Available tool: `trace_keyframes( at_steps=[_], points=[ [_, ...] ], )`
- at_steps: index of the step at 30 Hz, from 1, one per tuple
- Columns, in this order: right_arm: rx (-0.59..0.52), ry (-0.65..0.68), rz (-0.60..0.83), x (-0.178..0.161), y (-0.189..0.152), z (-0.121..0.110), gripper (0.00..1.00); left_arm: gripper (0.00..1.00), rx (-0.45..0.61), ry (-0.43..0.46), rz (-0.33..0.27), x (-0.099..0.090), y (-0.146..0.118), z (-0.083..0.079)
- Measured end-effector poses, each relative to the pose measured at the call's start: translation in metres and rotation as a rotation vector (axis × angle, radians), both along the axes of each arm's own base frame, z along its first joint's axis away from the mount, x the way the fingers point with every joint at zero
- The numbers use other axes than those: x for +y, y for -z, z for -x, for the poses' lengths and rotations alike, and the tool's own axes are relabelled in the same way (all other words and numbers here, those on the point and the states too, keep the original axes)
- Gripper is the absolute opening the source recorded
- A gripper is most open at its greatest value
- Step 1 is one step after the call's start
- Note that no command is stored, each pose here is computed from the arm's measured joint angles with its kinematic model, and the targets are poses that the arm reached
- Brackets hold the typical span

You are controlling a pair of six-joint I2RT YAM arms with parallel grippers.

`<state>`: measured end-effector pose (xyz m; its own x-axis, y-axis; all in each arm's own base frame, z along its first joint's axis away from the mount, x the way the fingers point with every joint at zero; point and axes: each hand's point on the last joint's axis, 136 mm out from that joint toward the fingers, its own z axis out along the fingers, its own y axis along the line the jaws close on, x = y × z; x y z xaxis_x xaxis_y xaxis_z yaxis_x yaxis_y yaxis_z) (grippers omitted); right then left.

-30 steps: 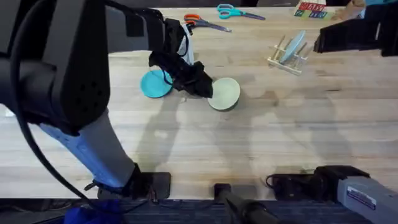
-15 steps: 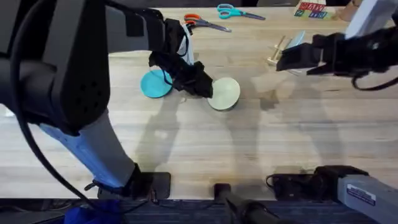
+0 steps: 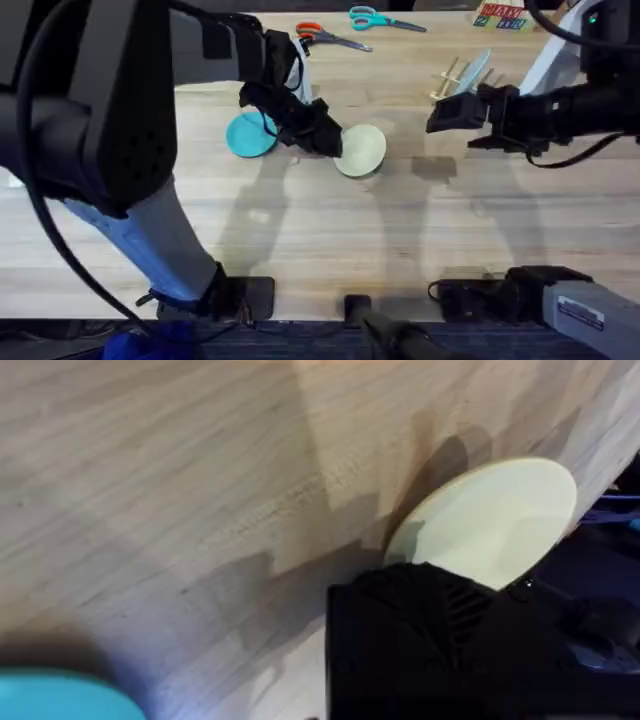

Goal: Pick up the plates from the table one by one and place each into a slot on the dish rack.

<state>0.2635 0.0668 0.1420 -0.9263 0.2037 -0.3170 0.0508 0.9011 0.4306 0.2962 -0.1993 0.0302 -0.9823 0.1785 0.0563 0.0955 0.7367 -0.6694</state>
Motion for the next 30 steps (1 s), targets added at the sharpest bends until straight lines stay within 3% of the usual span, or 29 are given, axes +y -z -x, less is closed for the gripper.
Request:
trace_keyframes(
  at_steps=[30],
  points=[
    [-0.033,0.043,-0.036,0.007,-0.002,-0.012,0.995,0.042,-0.003,0.000,0.001,0.000,0.000,-0.001]
  ],
)
